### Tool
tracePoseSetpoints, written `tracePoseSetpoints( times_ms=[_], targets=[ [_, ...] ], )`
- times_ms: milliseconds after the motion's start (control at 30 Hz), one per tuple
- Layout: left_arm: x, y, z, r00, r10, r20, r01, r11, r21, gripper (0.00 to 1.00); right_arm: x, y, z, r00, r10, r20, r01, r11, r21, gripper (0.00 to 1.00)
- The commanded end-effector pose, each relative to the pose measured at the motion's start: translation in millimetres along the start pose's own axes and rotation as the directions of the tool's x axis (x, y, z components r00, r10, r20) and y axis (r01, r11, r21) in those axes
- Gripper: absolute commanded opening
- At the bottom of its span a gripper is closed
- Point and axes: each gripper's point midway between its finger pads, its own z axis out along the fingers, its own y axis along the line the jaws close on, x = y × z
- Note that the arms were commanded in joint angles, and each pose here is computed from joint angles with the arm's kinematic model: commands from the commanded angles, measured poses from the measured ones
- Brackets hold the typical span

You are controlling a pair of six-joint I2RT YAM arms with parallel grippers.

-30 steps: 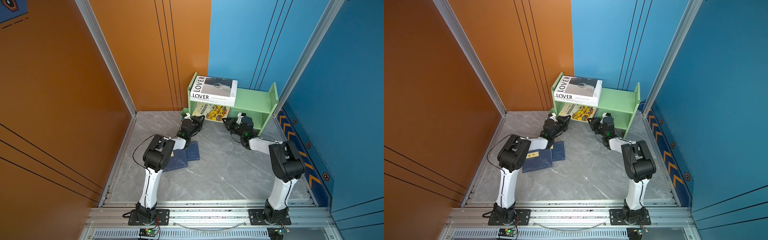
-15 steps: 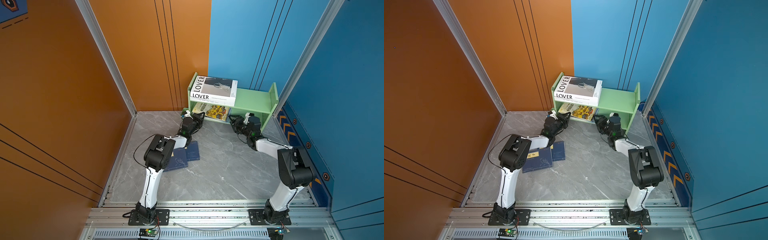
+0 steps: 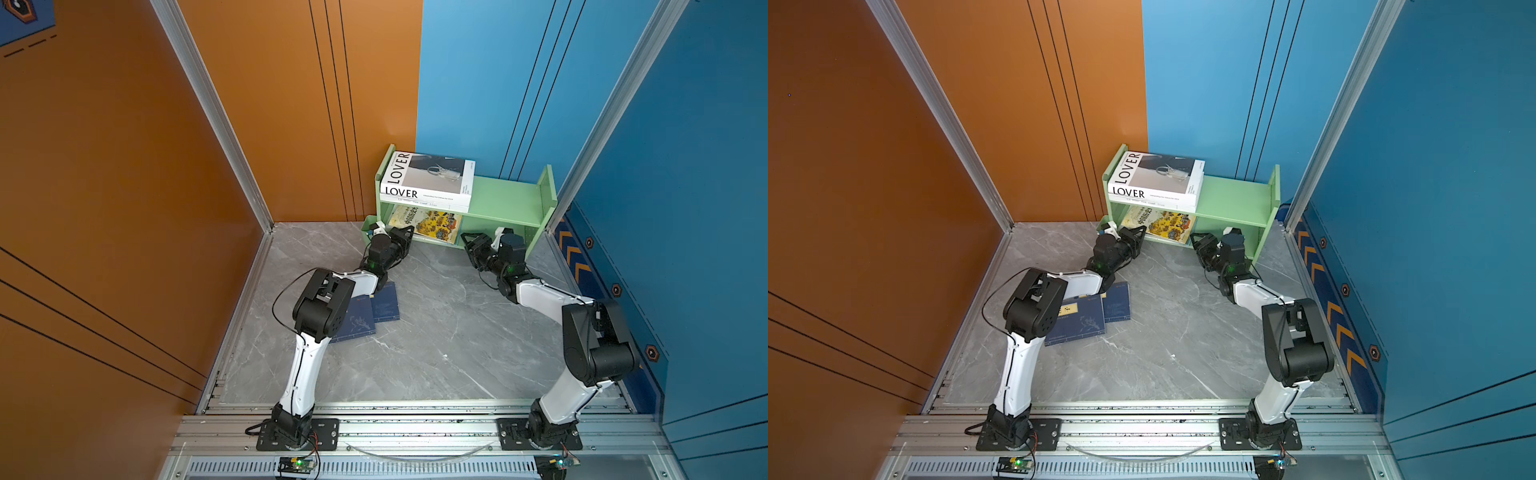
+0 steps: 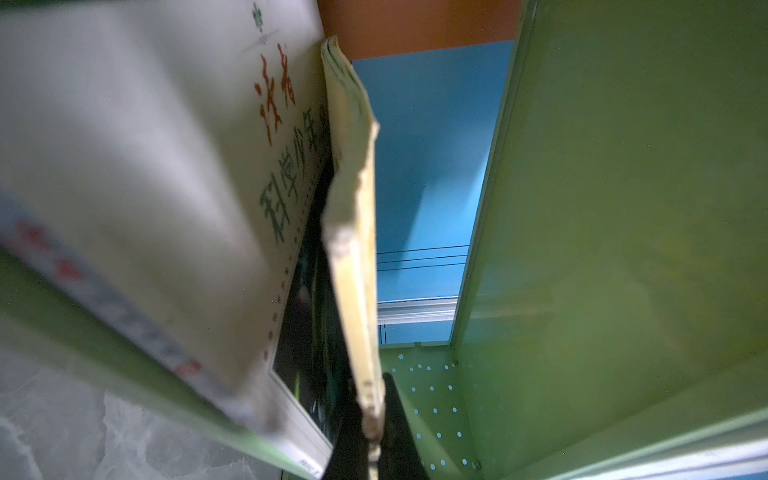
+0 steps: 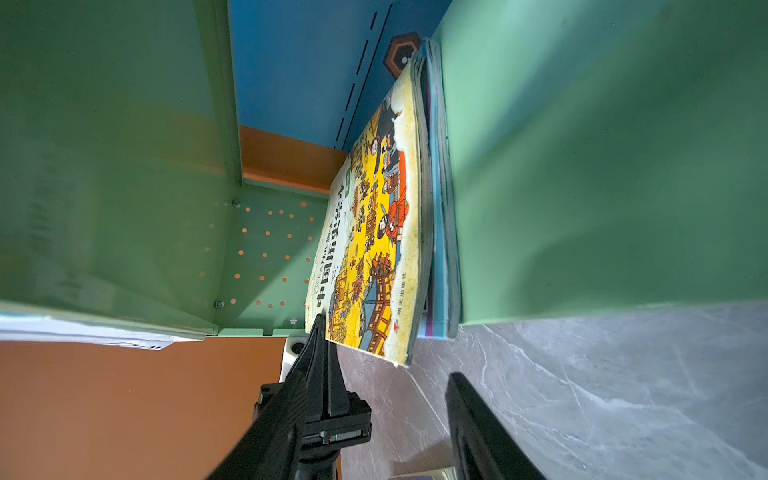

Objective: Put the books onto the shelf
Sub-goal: 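Push the yellow book deeper into the lower tier with both grippers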

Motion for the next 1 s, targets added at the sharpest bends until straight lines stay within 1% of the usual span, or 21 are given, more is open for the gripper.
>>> tracePoseSetpoints(
  times_ms=[0, 533, 967],
  targets=[
    [1.8, -10.8, 4.8, 1.000, 0.030, 0.009, -0.030, 0.999, 0.032, 0.00, -0.9, -0.6, -2.9, 1.000, -0.025, 0.005, 0.025, 1.000, 0.014, 0.56],
    [8.9, -7.8, 6.2, 0.998, 0.039, 0.051, -0.040, 0.999, 0.018, 0.00, 1.8, 4.5, 1.8, 1.000, -0.030, -0.005, 0.030, 1.000, 0.001, 0.56],
    [6.8, -3.1, 8.3, 0.997, 0.044, 0.070, -0.044, 0.999, 0.004, 0.00, 5.1, 9.3, 3.3, 0.999, -0.037, -0.021, 0.037, 0.999, -0.022, 0.57]
  ],
)
